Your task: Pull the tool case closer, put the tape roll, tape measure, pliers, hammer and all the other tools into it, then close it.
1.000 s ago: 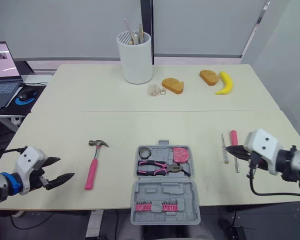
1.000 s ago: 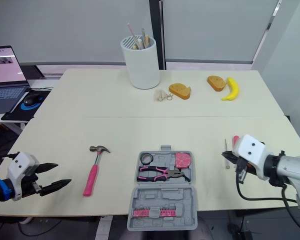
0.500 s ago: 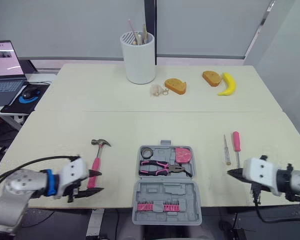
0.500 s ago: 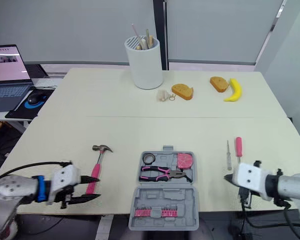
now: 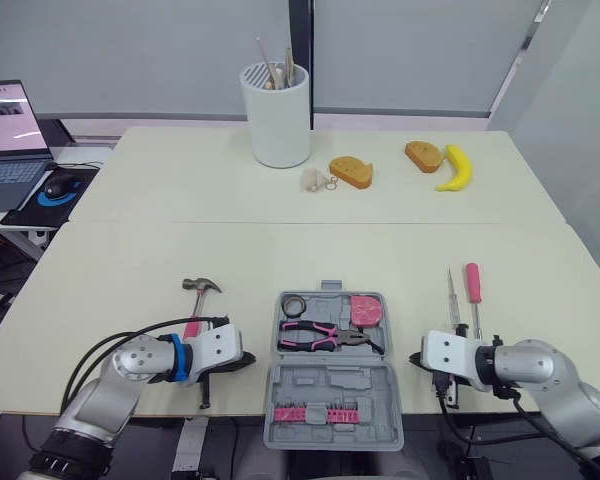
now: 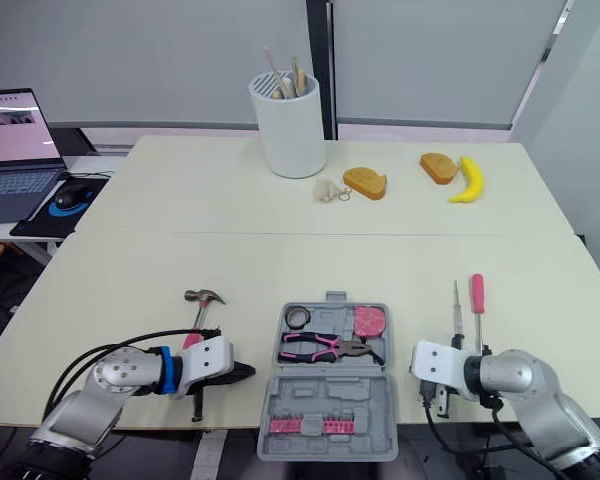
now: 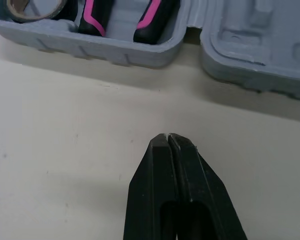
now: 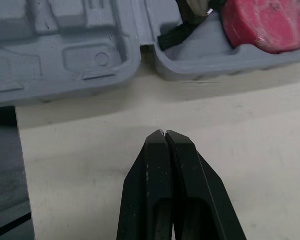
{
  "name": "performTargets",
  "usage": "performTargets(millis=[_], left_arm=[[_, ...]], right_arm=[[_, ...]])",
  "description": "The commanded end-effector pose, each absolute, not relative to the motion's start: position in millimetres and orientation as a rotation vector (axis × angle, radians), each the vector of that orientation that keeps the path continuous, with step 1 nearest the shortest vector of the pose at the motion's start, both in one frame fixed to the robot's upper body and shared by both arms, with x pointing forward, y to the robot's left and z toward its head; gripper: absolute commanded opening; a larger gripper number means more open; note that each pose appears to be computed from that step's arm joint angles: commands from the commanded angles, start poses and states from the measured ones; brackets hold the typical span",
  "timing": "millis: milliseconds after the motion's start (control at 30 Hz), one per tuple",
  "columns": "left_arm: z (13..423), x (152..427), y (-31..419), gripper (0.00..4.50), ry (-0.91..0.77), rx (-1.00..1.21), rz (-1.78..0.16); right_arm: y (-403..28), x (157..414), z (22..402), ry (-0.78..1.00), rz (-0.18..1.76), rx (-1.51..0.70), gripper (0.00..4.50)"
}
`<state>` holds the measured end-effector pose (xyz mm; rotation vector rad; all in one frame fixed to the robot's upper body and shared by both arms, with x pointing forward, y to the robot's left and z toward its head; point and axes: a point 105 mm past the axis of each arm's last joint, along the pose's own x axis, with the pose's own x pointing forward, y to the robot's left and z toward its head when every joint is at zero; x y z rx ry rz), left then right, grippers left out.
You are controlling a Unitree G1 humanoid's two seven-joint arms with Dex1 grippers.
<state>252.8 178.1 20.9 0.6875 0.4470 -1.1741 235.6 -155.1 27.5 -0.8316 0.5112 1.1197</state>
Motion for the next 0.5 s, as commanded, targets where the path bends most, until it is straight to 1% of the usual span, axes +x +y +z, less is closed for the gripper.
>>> performTargets(millis=[33, 300, 500], left_arm=[[13.5, 251.8, 168.7, 0.01, 0.450, 0.704, -1.211], [7.4, 253.7, 152.2, 0.01, 0.453, 0.695, -1.265], [6.2, 241.9, 139.0, 0.01, 0.485, 0.661, -1.337]], right_arm=[[-148.0, 239.9, 25.0, 0.489, 1.140, -0.860, 0.00], [-135.1, 243.3, 22.0, 0.470, 1.173, -0.846, 0.00], [-127.7, 242.0, 24.1, 0.455, 1.181, -0.833, 0.00]])
